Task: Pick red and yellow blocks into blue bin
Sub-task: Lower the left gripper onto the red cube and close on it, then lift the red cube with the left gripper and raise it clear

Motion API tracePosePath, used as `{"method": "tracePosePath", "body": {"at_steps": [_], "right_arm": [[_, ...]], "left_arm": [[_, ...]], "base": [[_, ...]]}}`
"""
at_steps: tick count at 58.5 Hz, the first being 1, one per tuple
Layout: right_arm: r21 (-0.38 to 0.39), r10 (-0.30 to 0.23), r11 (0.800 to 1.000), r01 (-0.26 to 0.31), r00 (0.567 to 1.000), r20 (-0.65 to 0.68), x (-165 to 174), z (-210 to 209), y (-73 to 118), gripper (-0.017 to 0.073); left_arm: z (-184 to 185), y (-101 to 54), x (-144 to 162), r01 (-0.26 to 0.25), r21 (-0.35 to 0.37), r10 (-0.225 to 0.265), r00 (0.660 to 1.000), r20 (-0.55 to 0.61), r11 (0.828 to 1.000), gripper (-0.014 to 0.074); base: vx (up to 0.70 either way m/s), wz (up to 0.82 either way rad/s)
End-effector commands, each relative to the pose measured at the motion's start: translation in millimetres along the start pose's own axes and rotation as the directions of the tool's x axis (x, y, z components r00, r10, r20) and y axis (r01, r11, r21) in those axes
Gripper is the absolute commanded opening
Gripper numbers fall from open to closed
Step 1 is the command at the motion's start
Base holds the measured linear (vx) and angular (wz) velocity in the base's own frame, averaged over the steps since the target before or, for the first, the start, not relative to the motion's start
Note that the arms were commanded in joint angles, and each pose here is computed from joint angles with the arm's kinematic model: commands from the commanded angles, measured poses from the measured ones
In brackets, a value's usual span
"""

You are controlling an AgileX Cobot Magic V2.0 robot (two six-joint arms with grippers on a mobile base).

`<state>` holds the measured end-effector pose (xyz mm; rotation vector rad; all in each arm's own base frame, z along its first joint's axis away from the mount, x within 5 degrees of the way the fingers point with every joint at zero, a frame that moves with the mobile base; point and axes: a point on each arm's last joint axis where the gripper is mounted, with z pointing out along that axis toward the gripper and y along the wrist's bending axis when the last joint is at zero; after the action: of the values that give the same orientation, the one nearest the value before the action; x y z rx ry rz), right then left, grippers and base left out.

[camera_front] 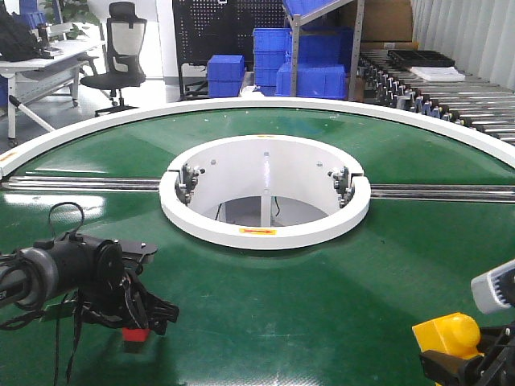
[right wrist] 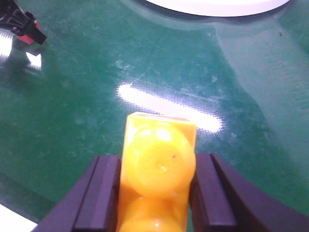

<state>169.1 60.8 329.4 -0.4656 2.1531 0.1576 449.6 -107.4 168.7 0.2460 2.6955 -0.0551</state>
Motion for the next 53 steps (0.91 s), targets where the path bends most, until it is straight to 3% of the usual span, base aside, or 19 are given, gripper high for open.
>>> {"method": "tracePosePath", "body": {"at_steps": [1, 36, 43, 53], "right_arm": [[0.017, -0.017, 1.0, 0.016, 0.993, 0.119, -15, -9, -1.5, 0.0255], [0.017, -0.017, 1.0, 0.016, 0.993, 0.119, -15, -9, -1.5, 0.0255], [0.017, -0.017, 1.0, 0.016, 0.993, 0.119, -15, -9, -1.5, 0.0255], [0.017, -0.017, 1.0, 0.016, 0.993, 0.119, -15, -9, -1.5, 0.0255]], "left_arm": [[-33, -3.7, -23, -0.001, 0.011, -0.001, 0.987, 0.161, 1.0, 0.0608], [-32, -3.4, -20, -0.003, 0.008, 0.002, 0.992, 0.129, 1.0, 0.0297], [-51, -2.7, -22, -0.005, 0.004, 0.004, 0.991, 0.133, 1.0, 0.0263], [-110, -0.6, -24, -0.042, -0.007, 0.042, 0.983, 0.18, 0.999, 0.0239]], "base": [[0.0, 0.0], [0.0, 0.0], [0.0, 0.0], [0.0, 0.0]]}}
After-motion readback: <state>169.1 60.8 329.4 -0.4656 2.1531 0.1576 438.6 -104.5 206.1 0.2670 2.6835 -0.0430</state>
